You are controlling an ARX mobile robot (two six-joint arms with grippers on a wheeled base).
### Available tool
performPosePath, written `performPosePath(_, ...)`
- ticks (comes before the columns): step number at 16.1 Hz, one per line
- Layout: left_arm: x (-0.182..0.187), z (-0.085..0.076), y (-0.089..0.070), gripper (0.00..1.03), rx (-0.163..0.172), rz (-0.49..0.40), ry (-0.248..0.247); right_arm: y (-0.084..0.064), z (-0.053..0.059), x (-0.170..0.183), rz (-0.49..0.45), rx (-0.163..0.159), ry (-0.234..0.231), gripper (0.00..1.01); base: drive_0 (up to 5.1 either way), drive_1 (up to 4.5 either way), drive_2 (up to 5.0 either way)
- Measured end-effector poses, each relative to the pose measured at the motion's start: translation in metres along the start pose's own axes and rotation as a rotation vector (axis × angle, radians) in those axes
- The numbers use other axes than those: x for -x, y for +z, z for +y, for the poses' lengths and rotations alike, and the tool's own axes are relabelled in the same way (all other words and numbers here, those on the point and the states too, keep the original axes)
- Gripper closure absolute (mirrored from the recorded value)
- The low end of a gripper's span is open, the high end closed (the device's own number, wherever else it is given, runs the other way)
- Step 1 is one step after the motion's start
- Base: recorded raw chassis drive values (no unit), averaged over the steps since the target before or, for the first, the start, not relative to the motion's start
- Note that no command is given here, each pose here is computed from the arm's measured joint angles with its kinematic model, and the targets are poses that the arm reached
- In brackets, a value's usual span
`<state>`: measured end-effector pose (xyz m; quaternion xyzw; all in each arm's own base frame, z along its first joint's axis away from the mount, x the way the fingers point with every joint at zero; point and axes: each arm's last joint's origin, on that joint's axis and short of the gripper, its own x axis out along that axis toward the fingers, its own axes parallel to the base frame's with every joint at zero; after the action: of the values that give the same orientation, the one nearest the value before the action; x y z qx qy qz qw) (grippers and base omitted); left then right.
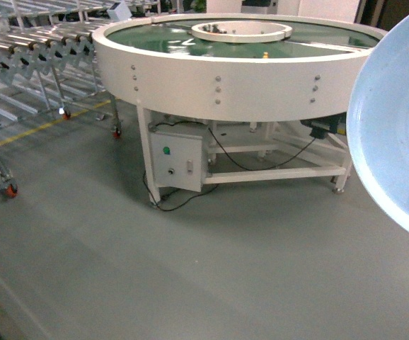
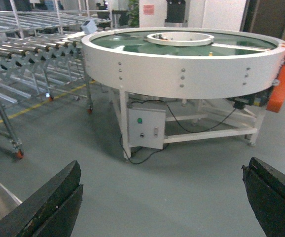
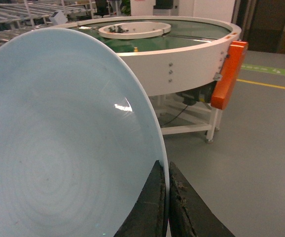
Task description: Place blue tray on left shelf second layer neatly
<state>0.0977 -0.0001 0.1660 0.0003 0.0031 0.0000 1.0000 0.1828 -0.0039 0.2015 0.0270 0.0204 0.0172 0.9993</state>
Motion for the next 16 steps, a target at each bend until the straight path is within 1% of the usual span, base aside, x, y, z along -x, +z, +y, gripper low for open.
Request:
performPosePath(9, 0.0, 0.0, -0.0002, 0.05, 0.0, 0.002, 0.0, 0.0002, -0.0001, 0.0, -0.002, 0.0, -0.001, 0.99, 3.2, -5.23, -2.8)
performPosePath(11, 0.0, 0.0, 0.0003, 0.05, 0.0, -0.003, -0.002, 0.0, -0.0006, 0.0002, 0.0, 0.0, -0.013, 0.99, -1.6, -1.57, -1.6)
performPosePath(13, 0.0, 0.0001, 0.0001, 0.05, 0.0, -0.001, 0.0, 0.0002, 0.0001, 0.0002, -0.001, 0.0, 0.001, 0.99, -1.5, -1.52, -1.5)
performPosePath(14, 0.0, 0.0001, 0.0002, 0.05, 0.0, -0.002, 0.0, -0.0004, -0.0001, 0.0002, 0.004, 0.0, -0.001, 0.99, -1.5, -1.52, -1.5)
performPosePath(15, 0.0, 0.0001, 0.0001, 0.05, 0.0, -0.002, 0.002, 0.0013, 0.0001, 0.0006, -0.01, 0.0, 0.0, 0.99, 0.9, 0.19, -6.9)
performPosePath(16, 0.0, 0.0001, 0.0002, 0.05, 0.0, -0.002, 0.001, 0.0005, 0.0002, 0.0006, -0.002, 0.0, 0.004, 0.99, 0.9, 0.15, -6.9)
